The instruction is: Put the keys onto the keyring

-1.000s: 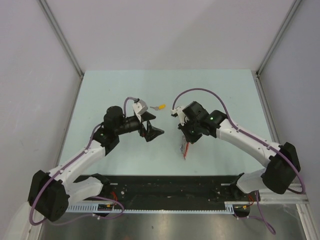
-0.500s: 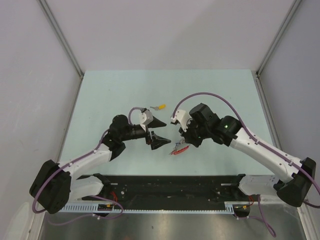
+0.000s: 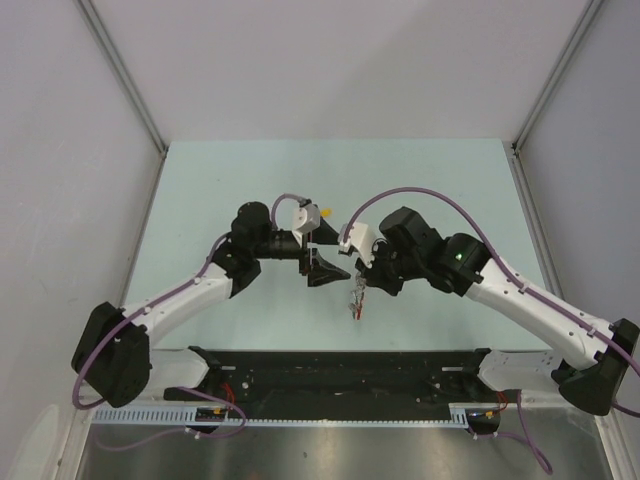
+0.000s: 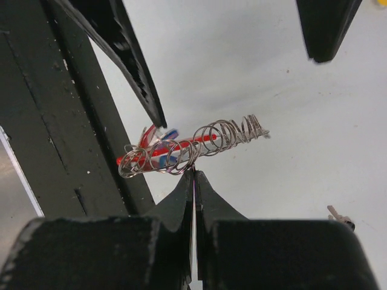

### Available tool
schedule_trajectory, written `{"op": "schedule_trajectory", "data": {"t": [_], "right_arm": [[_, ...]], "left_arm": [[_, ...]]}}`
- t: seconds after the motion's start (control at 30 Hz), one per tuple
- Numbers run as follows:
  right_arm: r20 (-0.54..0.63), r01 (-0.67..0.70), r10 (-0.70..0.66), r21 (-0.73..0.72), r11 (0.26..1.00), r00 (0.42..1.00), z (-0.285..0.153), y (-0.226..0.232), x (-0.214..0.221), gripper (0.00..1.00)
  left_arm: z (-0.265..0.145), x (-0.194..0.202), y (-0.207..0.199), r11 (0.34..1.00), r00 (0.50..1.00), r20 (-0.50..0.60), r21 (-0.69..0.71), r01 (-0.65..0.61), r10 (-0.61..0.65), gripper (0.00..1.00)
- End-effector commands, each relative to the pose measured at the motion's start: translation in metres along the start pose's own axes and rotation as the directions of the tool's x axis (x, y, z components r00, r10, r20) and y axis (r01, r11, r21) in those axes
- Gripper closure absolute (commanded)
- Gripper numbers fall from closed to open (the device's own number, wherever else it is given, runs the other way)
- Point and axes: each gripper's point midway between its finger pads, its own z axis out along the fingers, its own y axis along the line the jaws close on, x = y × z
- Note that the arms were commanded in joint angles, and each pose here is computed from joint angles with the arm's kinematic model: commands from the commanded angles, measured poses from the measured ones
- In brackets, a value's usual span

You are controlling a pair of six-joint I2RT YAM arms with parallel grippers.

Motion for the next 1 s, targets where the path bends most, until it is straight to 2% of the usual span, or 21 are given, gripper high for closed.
{"op": "schedule_trajectory", "data": {"t": [0.0,0.33,0.6,0.97], "right_arm": [[0.045,0.039,-0.039,-0.008,0.999,0.998,-0.008,0.003,-0.016,1.0],[0.039,0.04,-0.04,-0.002,0.999,0.998,-0.01,0.004,-0.013,1.0],[0.029,0.037,-0.036,-0.012,0.999,0.999,-0.007,0.007,-0.009,1.0],[0.025,0.006,-0.006,0.031,1.0,1.0,-0.005,-0.004,-0.007,1.0]], "left_arm": [[0.011,0.014,-0.021,0.991,0.998,-0.008,0.119,0.06,-0.06,0.11],[0.017,0.035,-0.049,0.977,0.992,0.052,0.186,0.103,-0.114,0.07],[0.024,0.03,-0.051,0.983,0.993,0.079,0.172,0.067,-0.082,0.07],[0.026,0.041,-0.063,0.978,0.994,0.045,0.189,0.086,-0.096,0.17]]}}
